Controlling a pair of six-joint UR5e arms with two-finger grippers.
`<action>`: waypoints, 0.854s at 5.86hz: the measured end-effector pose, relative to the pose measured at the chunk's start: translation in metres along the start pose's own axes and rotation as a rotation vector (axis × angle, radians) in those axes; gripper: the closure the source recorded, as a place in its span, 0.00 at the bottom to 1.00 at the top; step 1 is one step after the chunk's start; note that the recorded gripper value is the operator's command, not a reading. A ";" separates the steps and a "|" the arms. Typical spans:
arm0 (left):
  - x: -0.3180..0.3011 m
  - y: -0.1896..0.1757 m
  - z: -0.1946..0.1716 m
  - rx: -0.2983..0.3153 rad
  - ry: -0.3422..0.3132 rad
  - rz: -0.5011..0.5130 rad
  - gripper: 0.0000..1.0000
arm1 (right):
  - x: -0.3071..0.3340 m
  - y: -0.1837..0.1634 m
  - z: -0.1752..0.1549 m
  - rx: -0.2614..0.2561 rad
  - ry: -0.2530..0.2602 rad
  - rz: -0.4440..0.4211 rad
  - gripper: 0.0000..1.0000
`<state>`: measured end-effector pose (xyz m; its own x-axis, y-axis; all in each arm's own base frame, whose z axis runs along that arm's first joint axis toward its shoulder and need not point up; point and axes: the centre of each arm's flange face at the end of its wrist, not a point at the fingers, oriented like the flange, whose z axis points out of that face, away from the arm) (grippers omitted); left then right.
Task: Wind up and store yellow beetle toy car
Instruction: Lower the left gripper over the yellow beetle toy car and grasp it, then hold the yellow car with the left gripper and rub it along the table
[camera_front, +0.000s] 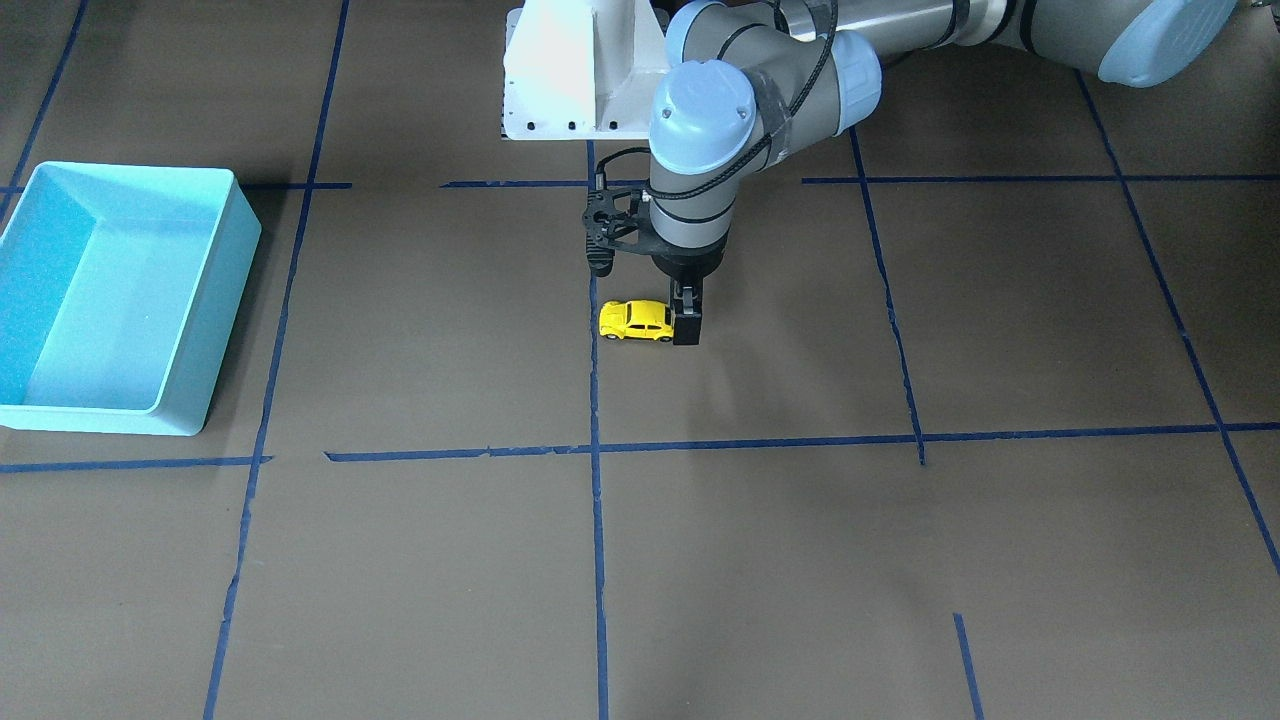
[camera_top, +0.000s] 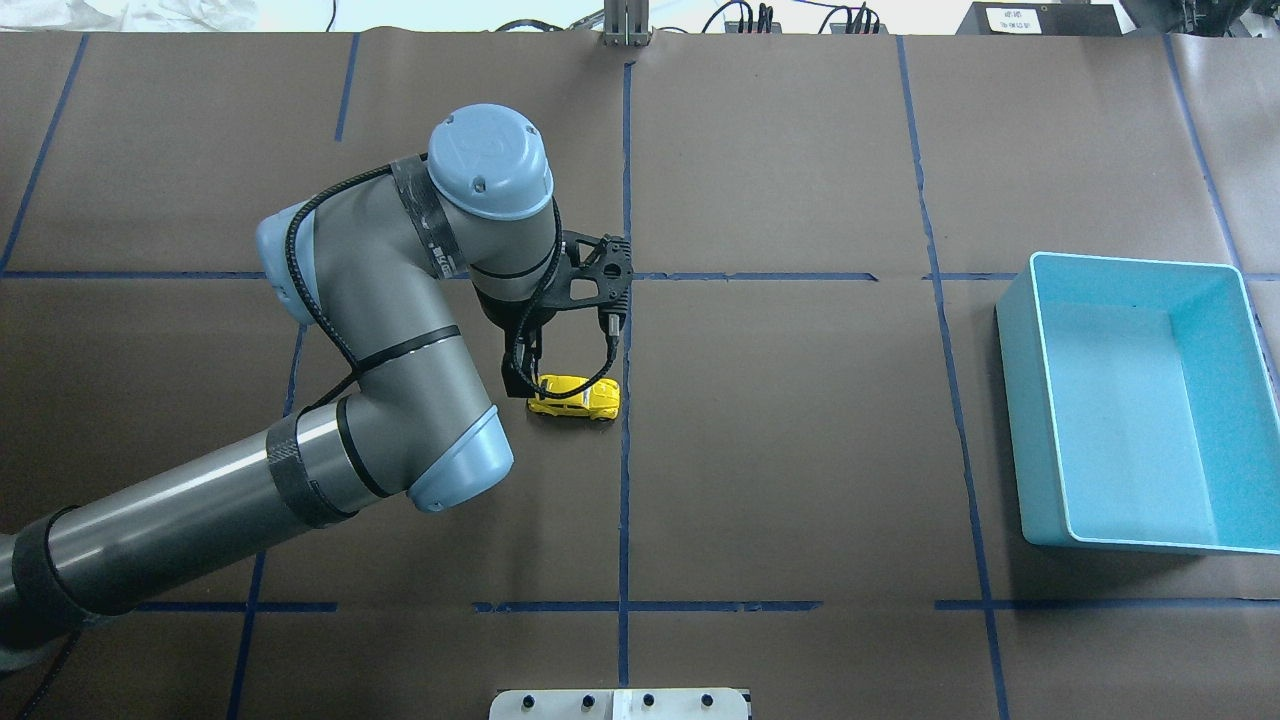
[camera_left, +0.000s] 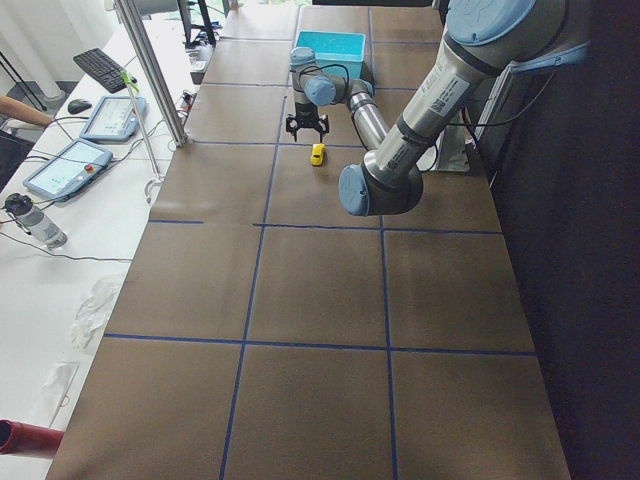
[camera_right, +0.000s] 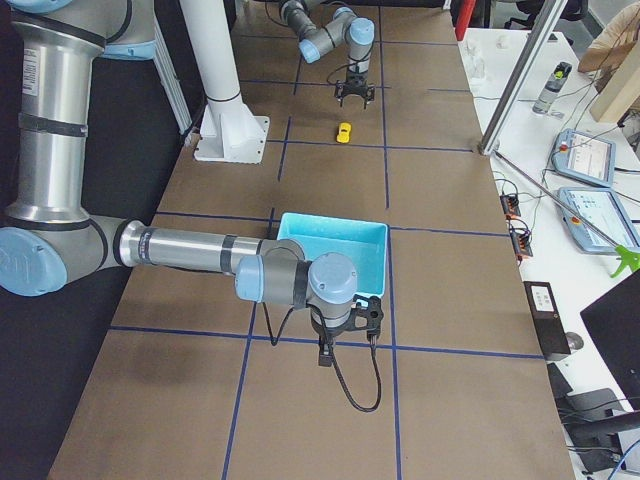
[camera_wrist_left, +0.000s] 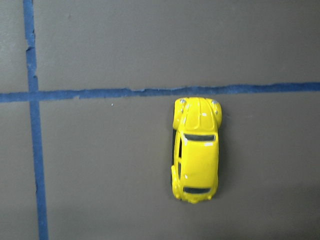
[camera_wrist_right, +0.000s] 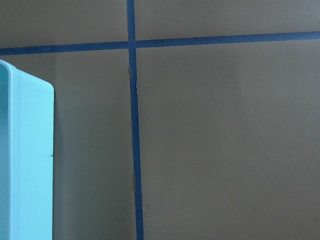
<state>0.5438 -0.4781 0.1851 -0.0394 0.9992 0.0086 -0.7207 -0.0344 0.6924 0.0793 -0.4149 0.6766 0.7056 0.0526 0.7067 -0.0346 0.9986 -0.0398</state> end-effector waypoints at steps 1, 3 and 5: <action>0.006 -0.008 0.014 -0.007 -0.005 0.006 0.00 | 0.000 0.000 0.000 0.000 0.000 0.000 0.00; 0.011 -0.016 0.030 -0.027 -0.016 0.011 0.00 | 0.000 0.000 0.000 0.000 0.000 0.000 0.00; 0.006 -0.019 0.042 -0.050 -0.006 0.006 0.00 | 0.000 0.000 0.000 0.000 0.000 0.000 0.00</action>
<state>0.5866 -0.4702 0.2027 -0.0401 0.9991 0.0169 -0.7544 -0.0414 0.6551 0.0793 -0.4147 0.6768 0.7056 0.0529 0.7066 -0.0346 0.9986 -0.0403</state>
